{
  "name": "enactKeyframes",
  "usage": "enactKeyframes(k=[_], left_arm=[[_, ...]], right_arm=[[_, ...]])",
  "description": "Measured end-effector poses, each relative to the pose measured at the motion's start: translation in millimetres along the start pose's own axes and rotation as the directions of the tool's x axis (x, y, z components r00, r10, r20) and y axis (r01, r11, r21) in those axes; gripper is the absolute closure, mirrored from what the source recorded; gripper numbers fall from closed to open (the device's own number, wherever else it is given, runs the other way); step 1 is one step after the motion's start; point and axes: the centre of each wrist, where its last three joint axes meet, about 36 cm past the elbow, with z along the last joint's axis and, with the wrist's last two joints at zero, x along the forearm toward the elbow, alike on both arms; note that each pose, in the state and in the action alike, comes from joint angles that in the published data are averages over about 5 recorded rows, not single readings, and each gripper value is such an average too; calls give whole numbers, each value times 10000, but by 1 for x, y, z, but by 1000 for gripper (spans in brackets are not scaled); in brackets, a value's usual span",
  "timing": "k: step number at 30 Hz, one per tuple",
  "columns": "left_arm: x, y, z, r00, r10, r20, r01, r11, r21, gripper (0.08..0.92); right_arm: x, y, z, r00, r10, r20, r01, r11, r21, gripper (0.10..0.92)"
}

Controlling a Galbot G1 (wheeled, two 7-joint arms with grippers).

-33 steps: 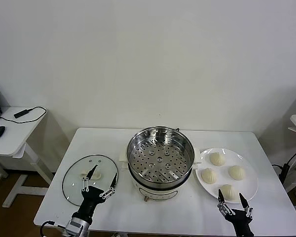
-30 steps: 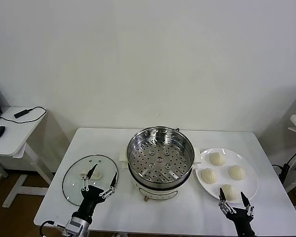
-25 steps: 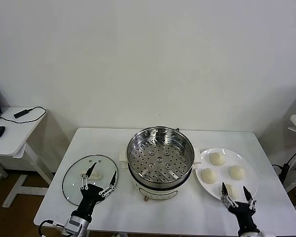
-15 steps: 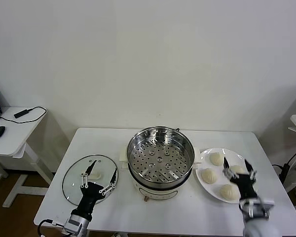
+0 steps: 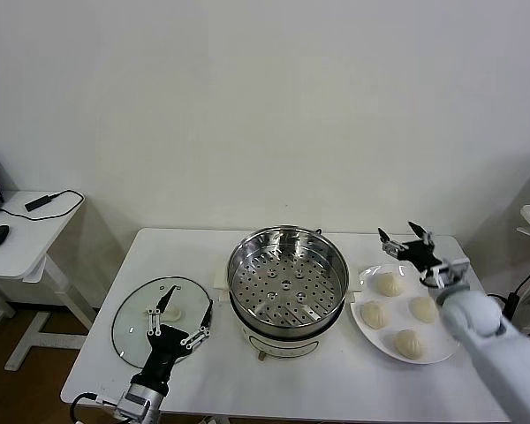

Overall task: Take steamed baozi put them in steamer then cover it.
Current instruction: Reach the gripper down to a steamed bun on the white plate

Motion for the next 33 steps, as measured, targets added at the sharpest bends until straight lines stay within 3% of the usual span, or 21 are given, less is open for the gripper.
enactKeyframes(k=[5, 12, 21, 26, 33], left_arm=[[-1, 0, -1, 10000, -32, 68, 32, 10000, 8, 177], [-2, -1, -3, 9999, -73, 124, 73, 10000, 34, 177], [-2, -1, -4, 9997, -208, 122, 207, 9998, 63, 177], [-1, 0, -4, 9996, -270, 88, 269, 9996, 62, 177], [0, -2, -2, 9995, -320, 47, 320, 9994, 114, 177]], right_arm=[[-14, -42, -24, 9651, -2234, -1367, 2448, 9549, 1683, 200], [-24, -82, -49, 8289, -3839, -4069, 5174, 8027, 2965, 200], [-43, -96, -53, 6480, -3858, -6567, 6958, 6506, 3043, 200], [-58, -94, -50, 5838, -3558, -7298, 7400, 6030, 2980, 200], [-80, -86, -43, 5324, -3210, -7832, 7723, 5631, 2942, 200]])
